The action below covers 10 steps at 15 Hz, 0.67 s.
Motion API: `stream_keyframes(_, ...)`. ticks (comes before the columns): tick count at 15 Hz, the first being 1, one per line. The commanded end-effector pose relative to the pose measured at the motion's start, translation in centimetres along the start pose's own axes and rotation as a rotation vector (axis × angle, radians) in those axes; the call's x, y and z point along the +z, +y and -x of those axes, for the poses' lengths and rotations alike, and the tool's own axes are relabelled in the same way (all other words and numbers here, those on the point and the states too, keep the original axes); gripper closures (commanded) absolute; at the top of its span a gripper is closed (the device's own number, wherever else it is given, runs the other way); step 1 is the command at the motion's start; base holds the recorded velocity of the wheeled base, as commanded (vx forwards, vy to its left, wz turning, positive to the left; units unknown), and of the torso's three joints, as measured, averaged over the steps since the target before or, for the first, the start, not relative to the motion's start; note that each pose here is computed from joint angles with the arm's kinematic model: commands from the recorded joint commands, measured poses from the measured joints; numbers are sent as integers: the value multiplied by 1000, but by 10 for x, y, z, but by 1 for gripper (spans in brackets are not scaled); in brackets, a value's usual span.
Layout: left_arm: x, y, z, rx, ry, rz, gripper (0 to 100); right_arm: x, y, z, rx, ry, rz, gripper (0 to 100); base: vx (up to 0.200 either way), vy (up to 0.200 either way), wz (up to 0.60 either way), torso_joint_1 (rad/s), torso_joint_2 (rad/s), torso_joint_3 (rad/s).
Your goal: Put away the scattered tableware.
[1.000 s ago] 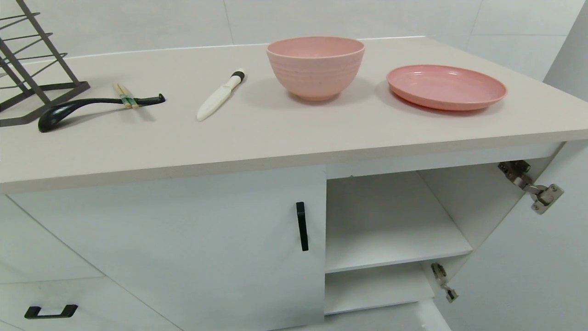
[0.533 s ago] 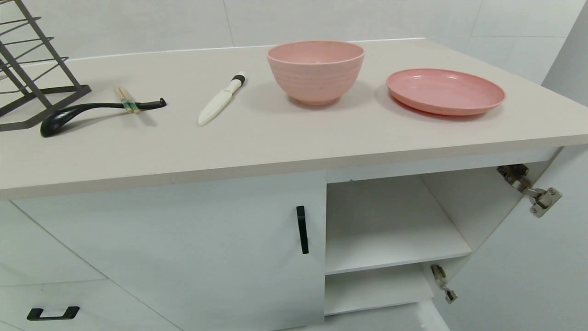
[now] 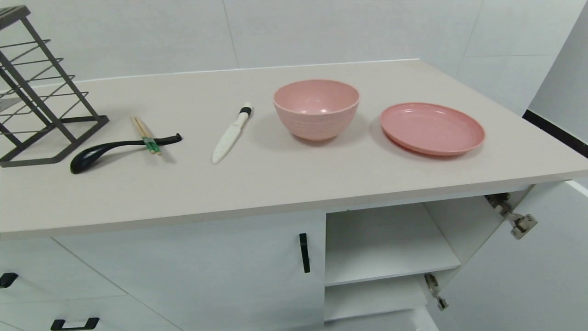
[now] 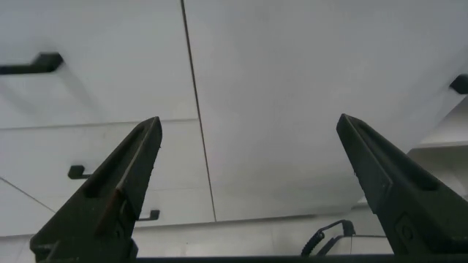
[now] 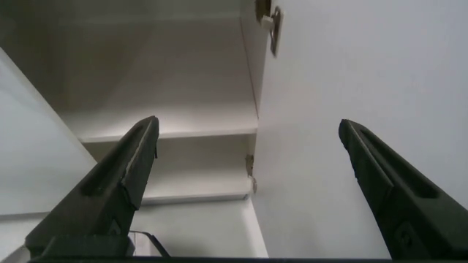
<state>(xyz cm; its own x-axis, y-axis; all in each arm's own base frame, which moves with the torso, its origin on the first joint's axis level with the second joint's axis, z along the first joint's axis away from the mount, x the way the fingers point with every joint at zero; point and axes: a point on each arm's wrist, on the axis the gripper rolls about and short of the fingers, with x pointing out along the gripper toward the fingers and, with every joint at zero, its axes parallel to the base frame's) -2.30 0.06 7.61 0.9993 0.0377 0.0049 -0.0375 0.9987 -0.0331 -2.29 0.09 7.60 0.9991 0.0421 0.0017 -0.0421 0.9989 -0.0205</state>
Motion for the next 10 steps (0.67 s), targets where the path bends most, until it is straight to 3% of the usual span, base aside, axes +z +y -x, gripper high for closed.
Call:
stream_keyframes(1, 0, 0, 0, 1, 2, 1, 0, 0, 0, 0, 2, 0, 0, 0, 0, 0, 0, 222, -491, -212)
stream_keyframes(7, 0, 0, 0, 1, 2, -1, 0, 0, 0, 0, 1, 0, 1, 0, 0, 0, 0, 182, -474, -215)
stream_keyframes(10, 0, 0, 0, 2, 2, -1, 0, 0, 0, 0, 1, 0, 1, 0, 0, 0, 0, 396, -491, -237)
